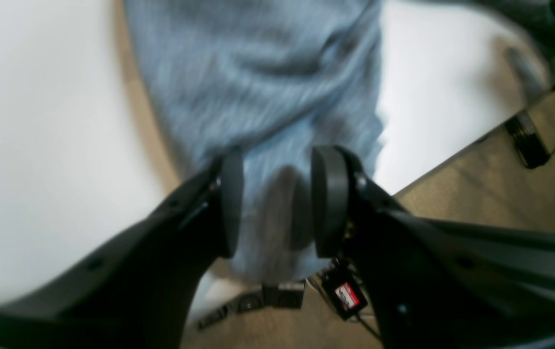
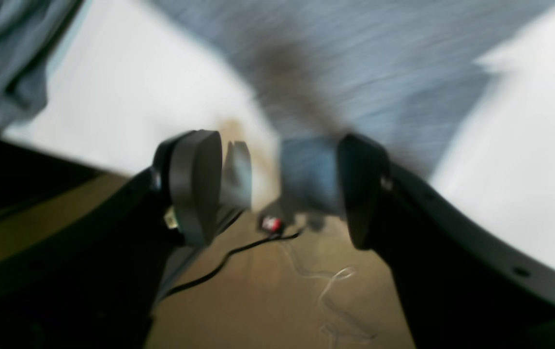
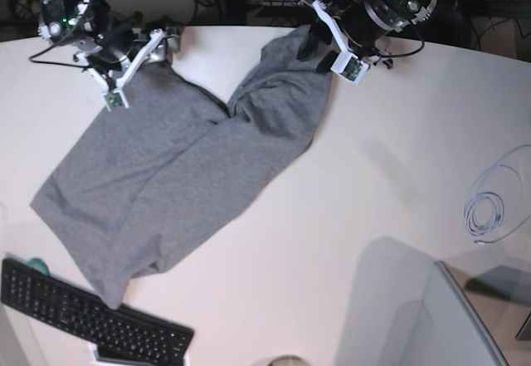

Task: Layout the t-shirt on the table in an organized manner, then fold the t-shirt properly
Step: 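Regrasp the shirt edges with both grippers near the table edge, then pull the shirt with both grippers and release to flatten it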

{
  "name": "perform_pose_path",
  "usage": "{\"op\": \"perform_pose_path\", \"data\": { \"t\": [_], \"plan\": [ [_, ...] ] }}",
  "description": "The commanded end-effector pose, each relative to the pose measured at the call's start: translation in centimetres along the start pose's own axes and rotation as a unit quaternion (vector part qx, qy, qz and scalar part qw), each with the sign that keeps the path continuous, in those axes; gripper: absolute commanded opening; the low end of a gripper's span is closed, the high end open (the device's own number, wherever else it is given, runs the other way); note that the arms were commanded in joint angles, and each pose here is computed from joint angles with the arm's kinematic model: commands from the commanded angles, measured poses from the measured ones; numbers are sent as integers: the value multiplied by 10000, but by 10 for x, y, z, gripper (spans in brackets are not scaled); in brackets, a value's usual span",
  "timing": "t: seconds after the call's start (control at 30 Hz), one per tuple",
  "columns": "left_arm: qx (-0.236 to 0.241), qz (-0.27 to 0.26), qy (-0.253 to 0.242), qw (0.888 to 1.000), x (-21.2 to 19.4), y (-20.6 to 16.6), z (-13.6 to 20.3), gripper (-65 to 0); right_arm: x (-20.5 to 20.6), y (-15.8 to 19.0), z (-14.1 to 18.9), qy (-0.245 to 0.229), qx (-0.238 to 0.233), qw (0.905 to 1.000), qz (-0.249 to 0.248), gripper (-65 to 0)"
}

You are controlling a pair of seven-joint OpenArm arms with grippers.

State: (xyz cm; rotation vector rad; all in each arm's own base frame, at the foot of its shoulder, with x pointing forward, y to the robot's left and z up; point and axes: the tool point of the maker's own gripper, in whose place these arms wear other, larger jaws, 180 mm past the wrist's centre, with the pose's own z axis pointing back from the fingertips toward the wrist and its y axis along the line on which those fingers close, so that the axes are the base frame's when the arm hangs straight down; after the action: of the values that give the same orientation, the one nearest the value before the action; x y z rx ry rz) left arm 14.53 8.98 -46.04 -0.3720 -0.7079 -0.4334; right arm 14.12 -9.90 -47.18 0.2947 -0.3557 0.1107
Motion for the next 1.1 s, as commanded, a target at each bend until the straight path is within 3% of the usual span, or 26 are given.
{"op": "perform_pose_path", "data": {
  "t": [0.0,0.2,0.27,0.33,0.37,0.43,0.6,0.77,0.93,1.07],
  "plan": [
    [-36,25,-149,9999,6,-1,1,-420,8,-4,0,-102,-22,9999,25,-285],
    [37,142,21,9999,-9,6,-2,-431,0,-9,-10,77,-34,9999,-61,-317],
    [60,184,72,9998,-13,10,-5,-492,2,-10,-9,53,-35,10000,-38,-440],
    [86,195,78,9997,-12,16,-10,-650,3,-9,-8,25,-34,10000,-26,-624],
    [116,211,72,9997,-11,19,-12,-650,4,-10,-8,16,-39,10000,-25,-650],
    [324,194,-24,9993,-1,33,-11,-650,11,-9,-3,-76,-45,10000,37,-626],
    [877,-103,-678,9938,55,65,11,-650,32,3,22,-312,-40,9990,319,-647],
    [1555,-569,-782,9831,107,95,53,-650,54,13,55,-391,-114,9965,735,-647],
    [2035,-1001,-999,9688,162,128,72,-650,92,-9,67,-435,-469,9913,1151,-647],
    [2306,-1036,-1219,9598,211,157,69,-650,151,-36,79,-793,-882,9825,1439,-647]
  ]
}}
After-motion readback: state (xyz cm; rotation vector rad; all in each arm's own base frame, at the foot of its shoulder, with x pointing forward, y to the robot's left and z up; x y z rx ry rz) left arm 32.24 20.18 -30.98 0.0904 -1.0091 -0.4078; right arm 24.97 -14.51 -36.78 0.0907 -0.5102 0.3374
